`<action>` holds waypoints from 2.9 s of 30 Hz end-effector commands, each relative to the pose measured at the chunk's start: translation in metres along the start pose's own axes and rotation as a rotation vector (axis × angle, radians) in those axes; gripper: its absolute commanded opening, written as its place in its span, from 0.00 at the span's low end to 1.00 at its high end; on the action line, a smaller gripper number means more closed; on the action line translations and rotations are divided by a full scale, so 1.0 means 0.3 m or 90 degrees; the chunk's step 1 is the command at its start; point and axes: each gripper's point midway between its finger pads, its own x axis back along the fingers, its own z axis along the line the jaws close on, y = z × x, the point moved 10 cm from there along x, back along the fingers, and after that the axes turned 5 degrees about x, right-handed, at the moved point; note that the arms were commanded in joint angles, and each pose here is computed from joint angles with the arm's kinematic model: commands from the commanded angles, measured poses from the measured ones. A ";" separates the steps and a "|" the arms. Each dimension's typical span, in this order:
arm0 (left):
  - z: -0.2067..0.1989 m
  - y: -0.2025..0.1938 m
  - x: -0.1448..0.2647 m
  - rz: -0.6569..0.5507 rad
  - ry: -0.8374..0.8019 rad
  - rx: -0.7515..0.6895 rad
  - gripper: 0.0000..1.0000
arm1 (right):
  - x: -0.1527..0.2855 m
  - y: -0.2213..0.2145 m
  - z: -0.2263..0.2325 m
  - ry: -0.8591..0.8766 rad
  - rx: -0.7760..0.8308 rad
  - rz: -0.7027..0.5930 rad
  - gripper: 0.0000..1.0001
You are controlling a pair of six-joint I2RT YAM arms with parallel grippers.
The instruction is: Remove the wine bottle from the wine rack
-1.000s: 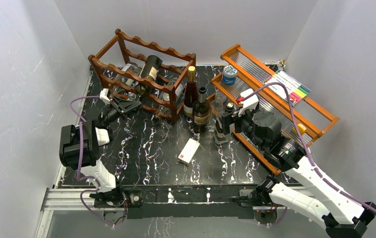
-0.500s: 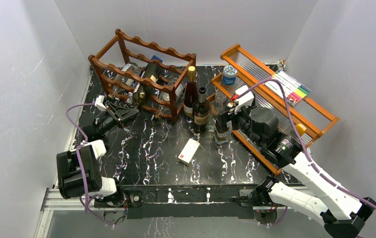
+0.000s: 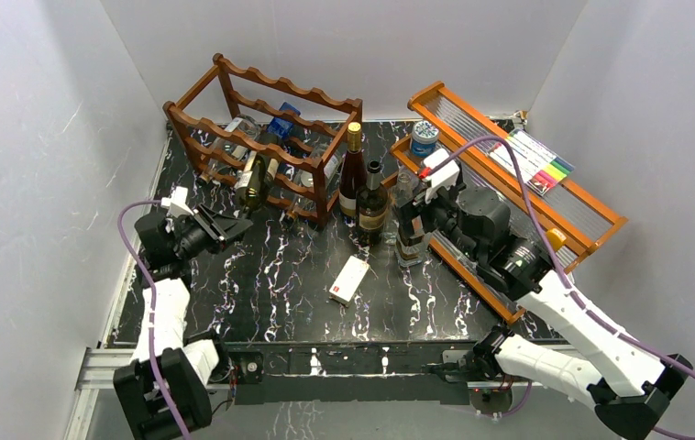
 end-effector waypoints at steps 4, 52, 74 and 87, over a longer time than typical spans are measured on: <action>-0.076 -0.048 0.073 0.008 0.019 -0.106 0.00 | -0.027 0.110 -0.003 0.036 0.016 -0.068 0.98; -0.358 -0.115 0.293 -0.020 0.315 -0.362 0.00 | -0.476 0.220 0.718 0.464 0.203 -0.220 0.98; -0.435 -0.099 0.265 0.022 0.283 -0.438 0.07 | -0.676 0.013 0.922 0.463 0.103 -0.220 0.98; -0.452 -0.092 0.258 0.015 0.260 -0.452 0.85 | -0.623 -0.034 0.871 0.398 0.037 -0.217 0.58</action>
